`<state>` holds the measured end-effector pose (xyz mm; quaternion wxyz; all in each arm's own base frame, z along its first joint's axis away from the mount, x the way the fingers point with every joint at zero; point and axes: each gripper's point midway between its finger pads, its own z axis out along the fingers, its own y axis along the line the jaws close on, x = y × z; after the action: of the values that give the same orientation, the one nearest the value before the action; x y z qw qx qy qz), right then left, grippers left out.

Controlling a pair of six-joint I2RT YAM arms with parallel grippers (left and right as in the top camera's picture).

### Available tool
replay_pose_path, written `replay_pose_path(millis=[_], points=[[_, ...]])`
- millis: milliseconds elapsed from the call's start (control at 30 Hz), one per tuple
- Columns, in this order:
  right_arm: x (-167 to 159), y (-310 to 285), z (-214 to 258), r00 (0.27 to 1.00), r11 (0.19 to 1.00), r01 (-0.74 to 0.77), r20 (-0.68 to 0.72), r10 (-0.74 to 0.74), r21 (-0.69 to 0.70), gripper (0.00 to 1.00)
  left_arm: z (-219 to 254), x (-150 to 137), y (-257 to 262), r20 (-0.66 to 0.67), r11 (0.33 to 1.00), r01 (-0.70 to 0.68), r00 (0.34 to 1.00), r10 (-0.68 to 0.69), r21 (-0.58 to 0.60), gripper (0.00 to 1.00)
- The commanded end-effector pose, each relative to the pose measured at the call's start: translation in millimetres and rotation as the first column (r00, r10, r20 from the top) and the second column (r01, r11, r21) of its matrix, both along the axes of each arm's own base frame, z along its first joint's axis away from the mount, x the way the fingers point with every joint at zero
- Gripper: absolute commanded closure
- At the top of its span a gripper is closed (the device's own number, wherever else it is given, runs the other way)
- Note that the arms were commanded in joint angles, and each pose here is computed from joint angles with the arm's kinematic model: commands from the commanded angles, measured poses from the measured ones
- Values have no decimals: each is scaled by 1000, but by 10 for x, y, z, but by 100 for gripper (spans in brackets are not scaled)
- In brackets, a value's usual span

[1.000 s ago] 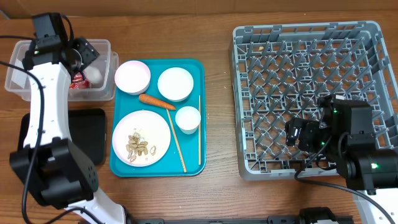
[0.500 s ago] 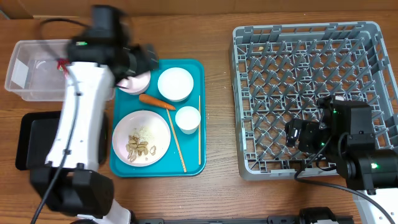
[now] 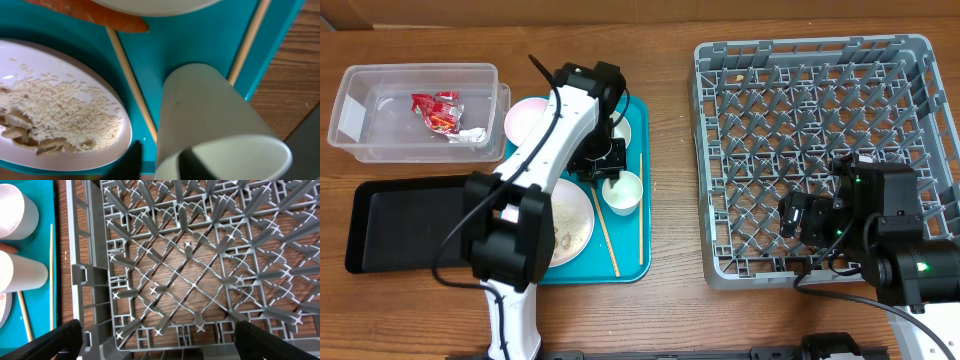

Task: Sort waste into correct bins and load items into the dishwasher
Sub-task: 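Grasp the white cup with the left gripper and lift it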

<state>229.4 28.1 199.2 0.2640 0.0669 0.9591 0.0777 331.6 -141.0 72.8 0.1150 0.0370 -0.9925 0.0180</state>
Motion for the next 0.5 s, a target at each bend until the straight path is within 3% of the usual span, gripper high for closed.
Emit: replay_pose_path(millis=[0,133,233,267,333,367,400,467], points=[[23,-3,91,1000,1000,-3,27,3,-9,0,-92,3,-21,-23,1000,19,1000,-19,-1,96],[35,-4,119,999,1000,-2,36,2,-8,0,337,170,49,60,995,71,996,-67,-64,96],[183,-46,345,992,1000,20,127,-20,-1,0,849,295,-166,165,926,184,977,-135,-329,96],[314,-107,535,977,999,45,207,-46,5,0,1286,369,-424,299,771,315,939,-169,-554,96],[508,-43,758,950,997,1,311,-25,78,0,1704,410,-648,440,554,445,885,-152,-704,96],[578,87,857,933,988,-88,357,38,126,0,1885,405,-746,504,436,506,854,-132,-744,96],[620,256,969,904,963,-206,410,120,173,0,1992,385,-802,539,363,542,834,-118,-758,96],[566,764,1332,720,783,-581,590,366,223,0,2147,341,-892,587,253,589,804,-93,-767,96]])
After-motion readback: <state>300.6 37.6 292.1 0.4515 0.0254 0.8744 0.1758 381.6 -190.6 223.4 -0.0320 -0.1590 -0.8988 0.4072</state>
